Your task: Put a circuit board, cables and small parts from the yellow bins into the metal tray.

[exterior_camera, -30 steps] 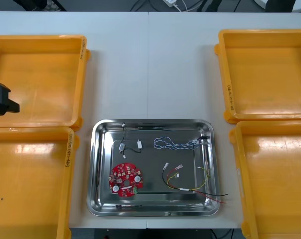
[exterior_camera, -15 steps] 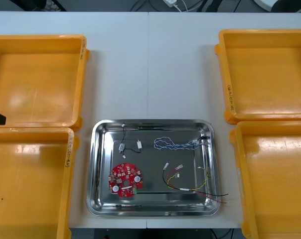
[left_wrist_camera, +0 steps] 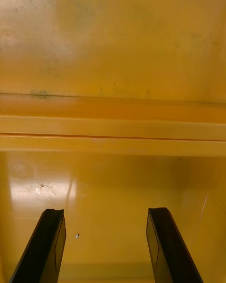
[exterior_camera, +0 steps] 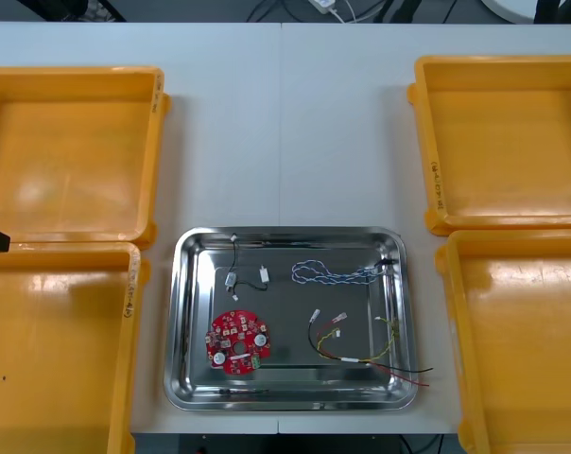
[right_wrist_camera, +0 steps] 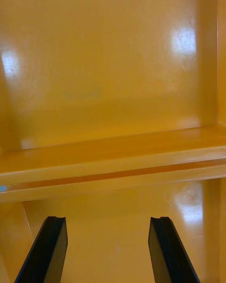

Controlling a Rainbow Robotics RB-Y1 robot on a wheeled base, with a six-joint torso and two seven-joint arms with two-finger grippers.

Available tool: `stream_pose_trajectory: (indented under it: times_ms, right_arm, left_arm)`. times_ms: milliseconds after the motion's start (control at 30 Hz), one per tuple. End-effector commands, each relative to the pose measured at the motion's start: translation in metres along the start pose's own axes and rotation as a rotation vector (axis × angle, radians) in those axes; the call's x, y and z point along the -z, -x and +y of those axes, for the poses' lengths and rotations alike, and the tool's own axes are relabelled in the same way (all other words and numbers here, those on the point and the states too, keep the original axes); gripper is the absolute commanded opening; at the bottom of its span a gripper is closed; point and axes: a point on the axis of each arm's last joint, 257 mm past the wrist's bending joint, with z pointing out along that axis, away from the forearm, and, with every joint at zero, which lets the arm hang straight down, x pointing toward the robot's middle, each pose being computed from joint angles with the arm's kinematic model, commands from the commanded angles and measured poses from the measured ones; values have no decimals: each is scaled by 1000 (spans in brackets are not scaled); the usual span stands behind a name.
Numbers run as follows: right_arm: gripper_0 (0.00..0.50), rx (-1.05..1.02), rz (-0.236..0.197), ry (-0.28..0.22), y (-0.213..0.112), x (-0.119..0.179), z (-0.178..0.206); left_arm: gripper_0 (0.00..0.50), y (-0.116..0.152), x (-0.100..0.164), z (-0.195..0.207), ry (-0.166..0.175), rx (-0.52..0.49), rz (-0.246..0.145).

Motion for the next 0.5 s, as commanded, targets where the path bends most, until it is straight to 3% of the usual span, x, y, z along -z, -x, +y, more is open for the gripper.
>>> stream_pose_trajectory:
  times_ms: [33, 500]
  right_arm:
    - [500, -26, -48, -35, 11, 21, -14]
    - [500, -26, -48, -35, 11, 21, -14]
  left_arm:
    - [500, -2, 4, 7, 4, -39, -7]
    - [500, -3, 3, 7, 6, -40, -4]
